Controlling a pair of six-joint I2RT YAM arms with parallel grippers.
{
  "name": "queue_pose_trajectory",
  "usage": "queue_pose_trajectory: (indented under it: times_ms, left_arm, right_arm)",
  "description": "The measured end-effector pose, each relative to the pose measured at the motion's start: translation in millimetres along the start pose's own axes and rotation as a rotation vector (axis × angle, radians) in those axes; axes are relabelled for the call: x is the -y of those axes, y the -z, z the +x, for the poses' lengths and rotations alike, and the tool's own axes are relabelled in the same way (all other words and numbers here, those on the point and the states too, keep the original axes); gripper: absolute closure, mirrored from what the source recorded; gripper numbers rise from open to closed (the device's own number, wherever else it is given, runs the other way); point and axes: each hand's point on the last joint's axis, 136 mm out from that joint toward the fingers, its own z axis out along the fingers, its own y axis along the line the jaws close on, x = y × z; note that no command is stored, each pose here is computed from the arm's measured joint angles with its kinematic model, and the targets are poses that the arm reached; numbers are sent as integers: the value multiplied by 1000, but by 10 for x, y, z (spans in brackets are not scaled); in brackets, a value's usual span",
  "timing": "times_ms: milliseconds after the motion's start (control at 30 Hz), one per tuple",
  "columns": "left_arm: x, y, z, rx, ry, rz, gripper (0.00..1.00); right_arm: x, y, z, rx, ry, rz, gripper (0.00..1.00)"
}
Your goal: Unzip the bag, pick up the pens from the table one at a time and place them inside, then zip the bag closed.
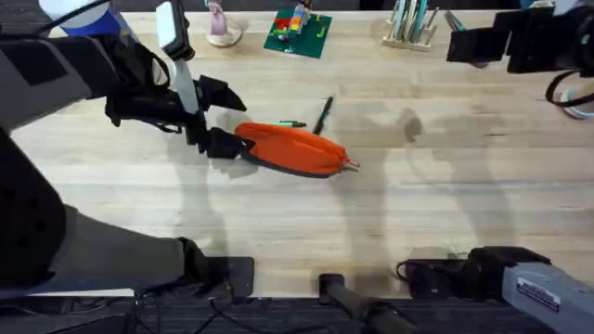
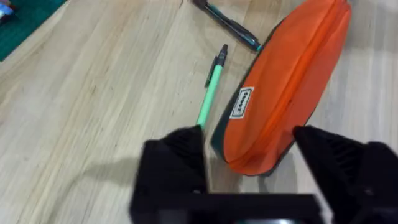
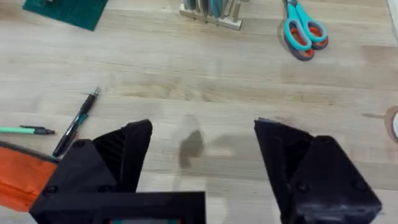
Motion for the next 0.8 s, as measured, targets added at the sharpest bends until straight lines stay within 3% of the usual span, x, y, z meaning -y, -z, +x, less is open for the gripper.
queue_pose_trajectory:
  times_ms: [67, 200, 233, 600, 800]
  left_arm:
    - [0, 0, 0, 0, 0, 0, 315]
    - [31, -9, -6, 0, 6, 11, 891]
    - [29, -14, -5, -2, 2, 11, 938]
    - [25, -14, -2, -4, -1, 10, 961]
    - [24, -14, -3, -4, -1, 10, 961]
  right_arm:
    - [0, 0, 0, 0, 0, 0, 5]
    - [0, 0, 1, 0, 0, 0, 4]
    - [-1, 0, 1, 0, 0, 0, 4]
    - [-17, 0, 0, 0, -3, -10, 4]
    - [-268, 21, 14, -5, -7, -156, 4]
